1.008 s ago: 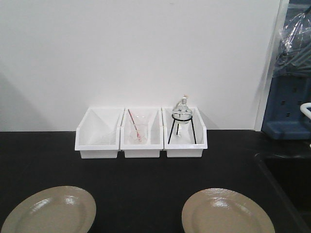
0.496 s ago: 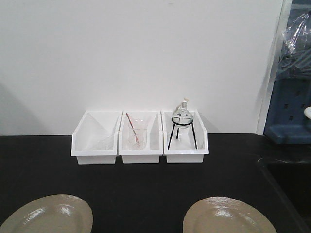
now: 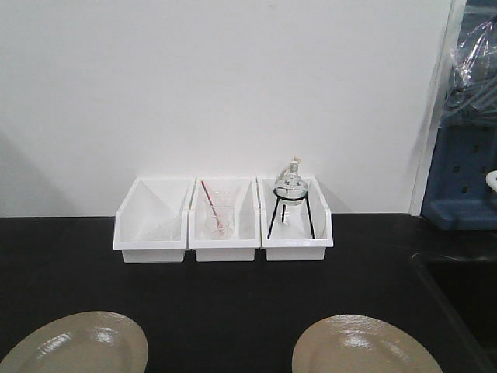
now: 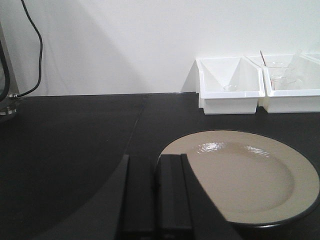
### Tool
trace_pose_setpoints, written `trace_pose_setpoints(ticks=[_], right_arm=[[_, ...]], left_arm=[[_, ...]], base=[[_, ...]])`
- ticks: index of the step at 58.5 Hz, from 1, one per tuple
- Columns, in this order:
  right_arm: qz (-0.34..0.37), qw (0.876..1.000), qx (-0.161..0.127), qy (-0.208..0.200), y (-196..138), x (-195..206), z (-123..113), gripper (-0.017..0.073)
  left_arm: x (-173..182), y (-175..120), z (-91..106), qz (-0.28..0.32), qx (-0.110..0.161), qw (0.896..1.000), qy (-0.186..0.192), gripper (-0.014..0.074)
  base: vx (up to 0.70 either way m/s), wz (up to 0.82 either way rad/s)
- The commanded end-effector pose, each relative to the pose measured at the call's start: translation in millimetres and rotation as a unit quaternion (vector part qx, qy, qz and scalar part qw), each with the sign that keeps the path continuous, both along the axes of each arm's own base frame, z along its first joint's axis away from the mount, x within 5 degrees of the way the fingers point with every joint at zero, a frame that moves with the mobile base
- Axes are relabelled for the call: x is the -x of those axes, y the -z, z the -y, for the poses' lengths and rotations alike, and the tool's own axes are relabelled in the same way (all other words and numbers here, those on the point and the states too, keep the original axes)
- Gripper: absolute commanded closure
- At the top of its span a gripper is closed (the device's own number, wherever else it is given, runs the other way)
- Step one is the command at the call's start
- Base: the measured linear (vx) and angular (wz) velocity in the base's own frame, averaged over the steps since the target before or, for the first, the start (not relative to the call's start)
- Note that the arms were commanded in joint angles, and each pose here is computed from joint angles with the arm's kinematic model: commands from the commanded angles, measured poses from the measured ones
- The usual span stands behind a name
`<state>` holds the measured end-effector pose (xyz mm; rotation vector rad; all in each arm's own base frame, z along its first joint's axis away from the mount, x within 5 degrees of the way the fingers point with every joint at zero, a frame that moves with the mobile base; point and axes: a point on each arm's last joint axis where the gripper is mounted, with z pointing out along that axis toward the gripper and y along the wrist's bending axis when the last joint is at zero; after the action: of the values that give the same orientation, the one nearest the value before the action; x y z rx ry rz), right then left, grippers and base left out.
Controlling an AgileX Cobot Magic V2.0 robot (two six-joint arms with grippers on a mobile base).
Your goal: Arrange circular plates on left workspace
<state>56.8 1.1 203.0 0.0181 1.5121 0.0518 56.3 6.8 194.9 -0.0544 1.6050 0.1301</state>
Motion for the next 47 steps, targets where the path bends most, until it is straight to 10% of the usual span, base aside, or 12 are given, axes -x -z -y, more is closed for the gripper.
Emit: trace_pose_setpoints(ticks=[1, 47], right_arm=[[0.044, 0.999, 0.004, 0.002, -5.7, 1.7, 0.0, 0.0559], [0.046, 0.999, 0.004, 0.002, -6.1, 1.8, 0.0, 0.0559]], left_arm=[[0.6, -4.3, 0.5, 0.042, -0.001, 0.999, 0.003, 0.0591], [1.9, -15.9, 1.1, 0.104, -0.008, 0.994, 0.006, 0.0591]], base=[[0.00, 0.00], [0.00, 0.00]])
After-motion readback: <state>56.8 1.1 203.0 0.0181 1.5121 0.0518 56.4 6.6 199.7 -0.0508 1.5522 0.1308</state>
